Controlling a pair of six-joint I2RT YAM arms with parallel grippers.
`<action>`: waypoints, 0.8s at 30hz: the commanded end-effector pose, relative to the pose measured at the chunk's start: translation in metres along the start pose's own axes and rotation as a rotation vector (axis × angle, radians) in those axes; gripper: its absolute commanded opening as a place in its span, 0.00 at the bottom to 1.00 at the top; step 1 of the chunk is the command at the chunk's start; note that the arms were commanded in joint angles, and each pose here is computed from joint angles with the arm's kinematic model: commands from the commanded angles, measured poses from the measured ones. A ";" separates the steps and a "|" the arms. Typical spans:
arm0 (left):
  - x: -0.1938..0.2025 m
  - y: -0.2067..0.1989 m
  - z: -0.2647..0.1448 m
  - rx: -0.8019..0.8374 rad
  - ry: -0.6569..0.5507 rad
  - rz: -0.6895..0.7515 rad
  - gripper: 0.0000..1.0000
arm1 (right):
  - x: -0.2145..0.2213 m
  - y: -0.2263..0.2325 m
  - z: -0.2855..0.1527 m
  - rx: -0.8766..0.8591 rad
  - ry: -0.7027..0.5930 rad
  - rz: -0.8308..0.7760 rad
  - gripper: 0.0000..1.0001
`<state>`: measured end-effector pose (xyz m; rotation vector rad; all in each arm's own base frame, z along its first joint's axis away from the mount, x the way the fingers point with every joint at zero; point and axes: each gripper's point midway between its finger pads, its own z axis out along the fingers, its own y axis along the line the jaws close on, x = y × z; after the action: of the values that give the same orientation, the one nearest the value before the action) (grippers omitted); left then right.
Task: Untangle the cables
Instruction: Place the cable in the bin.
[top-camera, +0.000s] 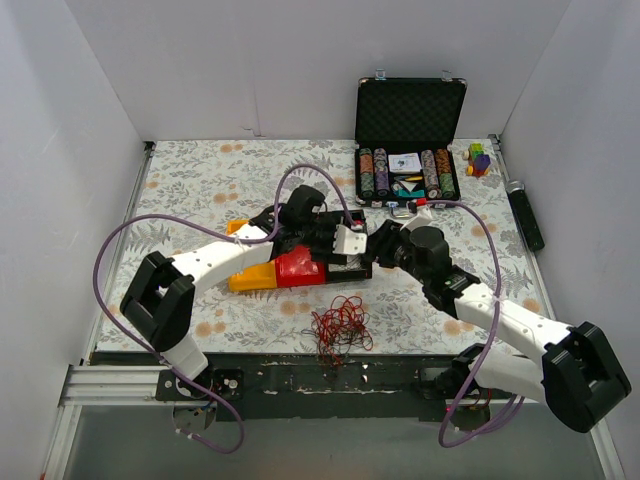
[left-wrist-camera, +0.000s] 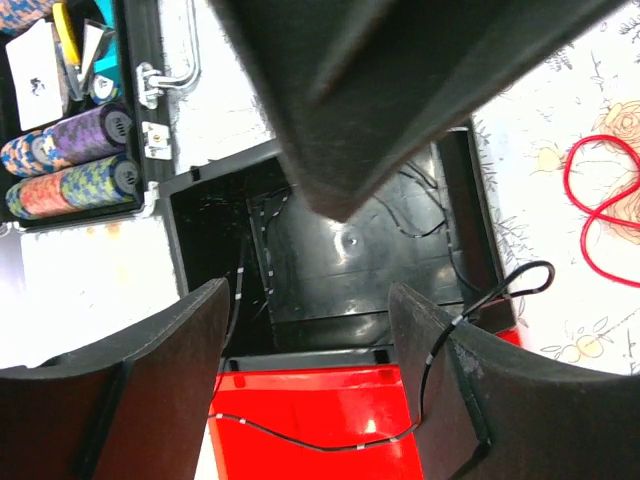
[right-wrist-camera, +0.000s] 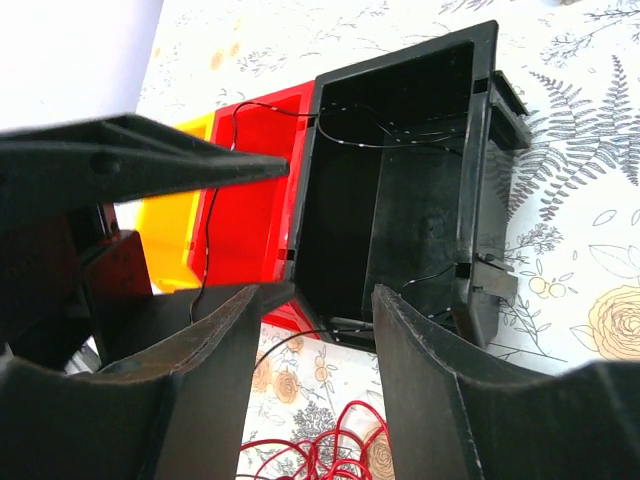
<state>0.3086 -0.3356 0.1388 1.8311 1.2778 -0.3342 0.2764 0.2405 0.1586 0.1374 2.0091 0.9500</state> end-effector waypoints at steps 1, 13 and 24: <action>-0.014 0.028 -0.022 -0.009 -0.026 0.003 0.64 | -0.022 0.030 -0.008 -0.128 -0.076 -0.044 0.56; 0.014 -0.005 -0.037 0.175 0.032 0.105 0.72 | -0.005 0.038 -0.003 -0.142 0.012 -0.099 0.58; 0.001 0.056 -0.009 0.063 0.029 -0.033 0.68 | 0.010 0.069 -0.017 -0.276 -0.001 -0.262 0.58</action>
<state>0.3396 -0.3233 0.1513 1.9391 1.3268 -0.3781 0.2458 0.2717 0.1706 -0.1489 1.9629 1.0241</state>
